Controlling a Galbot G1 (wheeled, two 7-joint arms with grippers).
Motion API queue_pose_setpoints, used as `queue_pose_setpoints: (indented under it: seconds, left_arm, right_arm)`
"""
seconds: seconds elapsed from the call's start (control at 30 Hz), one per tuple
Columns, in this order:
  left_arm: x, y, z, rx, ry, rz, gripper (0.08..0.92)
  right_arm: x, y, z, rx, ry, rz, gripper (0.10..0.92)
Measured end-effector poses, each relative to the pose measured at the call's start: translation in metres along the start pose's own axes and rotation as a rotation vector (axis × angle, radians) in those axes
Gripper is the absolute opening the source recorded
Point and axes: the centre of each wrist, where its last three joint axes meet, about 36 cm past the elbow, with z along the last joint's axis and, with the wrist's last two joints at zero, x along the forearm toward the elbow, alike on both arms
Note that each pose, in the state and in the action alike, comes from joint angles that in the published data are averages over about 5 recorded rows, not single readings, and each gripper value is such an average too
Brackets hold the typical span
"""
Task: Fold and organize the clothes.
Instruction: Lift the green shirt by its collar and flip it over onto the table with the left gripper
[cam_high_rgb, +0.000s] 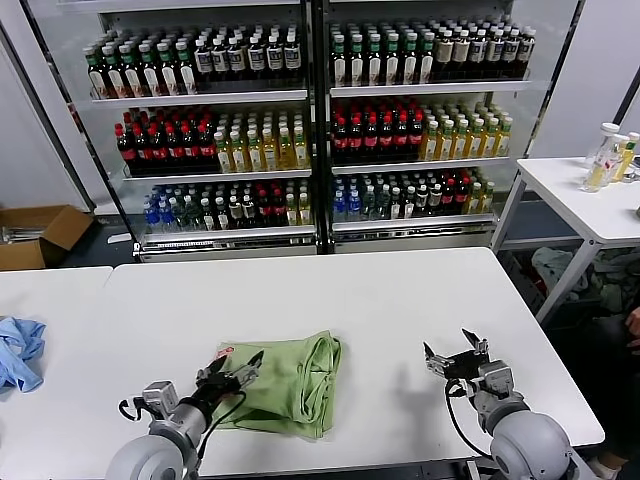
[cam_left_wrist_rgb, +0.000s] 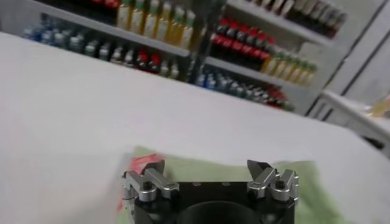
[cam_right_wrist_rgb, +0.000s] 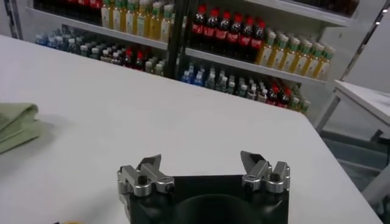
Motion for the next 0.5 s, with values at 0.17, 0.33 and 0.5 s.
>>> queue_pose_setpoints:
  seconds: [0.17,0.33,0.5]
  left_arm:
    - [-0.006,0.016,0.005,-0.008,0.007,-0.058,0.823]
    - [-0.007,0.024,0.011,-0.004,0.027,-0.078,0.823]
    - [-0.007,0.026,0.013,0.022,0.047,-0.059,0.823]
  right_arm:
    - [0.001,-0.001,0.0,0.001,-0.001,0.003,0.822]
    - [0.001,-0.002,-0.001,0.001,-0.002,0.007,0.823]
    - [0.001,-0.002,-0.002,-0.004,-0.005,0.012,0.822]
